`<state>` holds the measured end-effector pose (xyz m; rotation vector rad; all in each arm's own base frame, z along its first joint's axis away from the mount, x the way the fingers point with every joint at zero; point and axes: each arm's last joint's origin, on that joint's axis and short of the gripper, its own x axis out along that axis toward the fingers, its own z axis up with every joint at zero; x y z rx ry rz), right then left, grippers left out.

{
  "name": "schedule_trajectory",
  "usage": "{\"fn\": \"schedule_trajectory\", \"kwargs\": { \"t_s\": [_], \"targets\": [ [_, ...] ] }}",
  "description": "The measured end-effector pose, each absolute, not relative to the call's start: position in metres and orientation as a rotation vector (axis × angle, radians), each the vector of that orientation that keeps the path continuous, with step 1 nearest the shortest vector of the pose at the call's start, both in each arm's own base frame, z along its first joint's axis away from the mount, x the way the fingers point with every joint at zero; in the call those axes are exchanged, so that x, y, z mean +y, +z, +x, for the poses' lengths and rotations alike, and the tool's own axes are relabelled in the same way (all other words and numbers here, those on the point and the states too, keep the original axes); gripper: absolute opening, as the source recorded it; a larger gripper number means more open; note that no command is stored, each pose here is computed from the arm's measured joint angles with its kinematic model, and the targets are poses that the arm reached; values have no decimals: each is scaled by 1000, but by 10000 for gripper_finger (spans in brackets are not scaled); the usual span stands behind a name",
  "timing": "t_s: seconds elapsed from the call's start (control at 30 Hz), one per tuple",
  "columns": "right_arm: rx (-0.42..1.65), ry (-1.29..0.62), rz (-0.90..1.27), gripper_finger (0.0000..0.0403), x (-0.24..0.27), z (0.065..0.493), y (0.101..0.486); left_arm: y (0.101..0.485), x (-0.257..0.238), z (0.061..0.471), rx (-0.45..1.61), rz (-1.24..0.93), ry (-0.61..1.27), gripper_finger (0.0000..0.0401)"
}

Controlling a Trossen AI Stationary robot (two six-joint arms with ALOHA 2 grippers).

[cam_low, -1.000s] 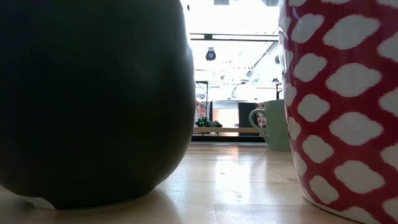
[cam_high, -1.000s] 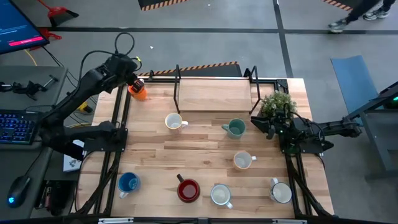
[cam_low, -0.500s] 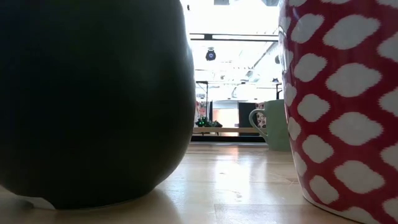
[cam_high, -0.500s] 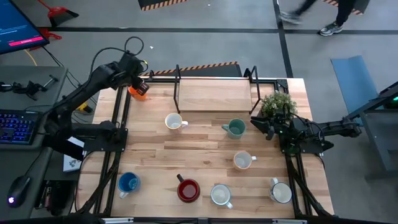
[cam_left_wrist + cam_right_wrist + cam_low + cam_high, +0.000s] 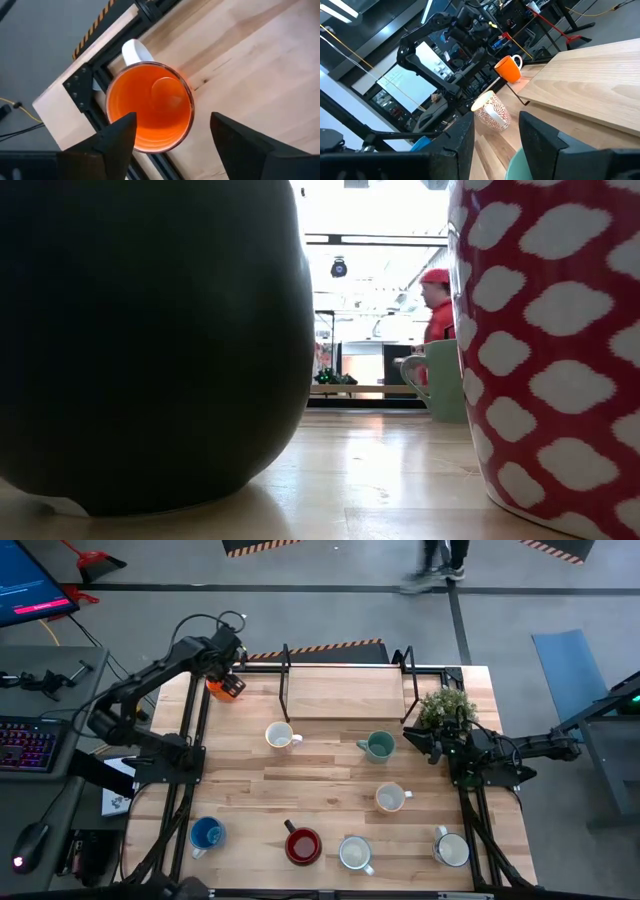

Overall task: Place coffee mugs
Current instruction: Put the orange mug on the shelf

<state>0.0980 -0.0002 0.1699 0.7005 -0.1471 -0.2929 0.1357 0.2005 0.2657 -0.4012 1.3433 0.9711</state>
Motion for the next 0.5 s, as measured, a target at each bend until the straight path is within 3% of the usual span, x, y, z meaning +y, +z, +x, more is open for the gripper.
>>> {"fn": "schedule_trajectory", "kwargs": {
  "t_s": [0.5],
  "targets": [
    [-136,-289,678,135,0,98,169,236,213,148,1445,-502,895,244]
  ]
}}
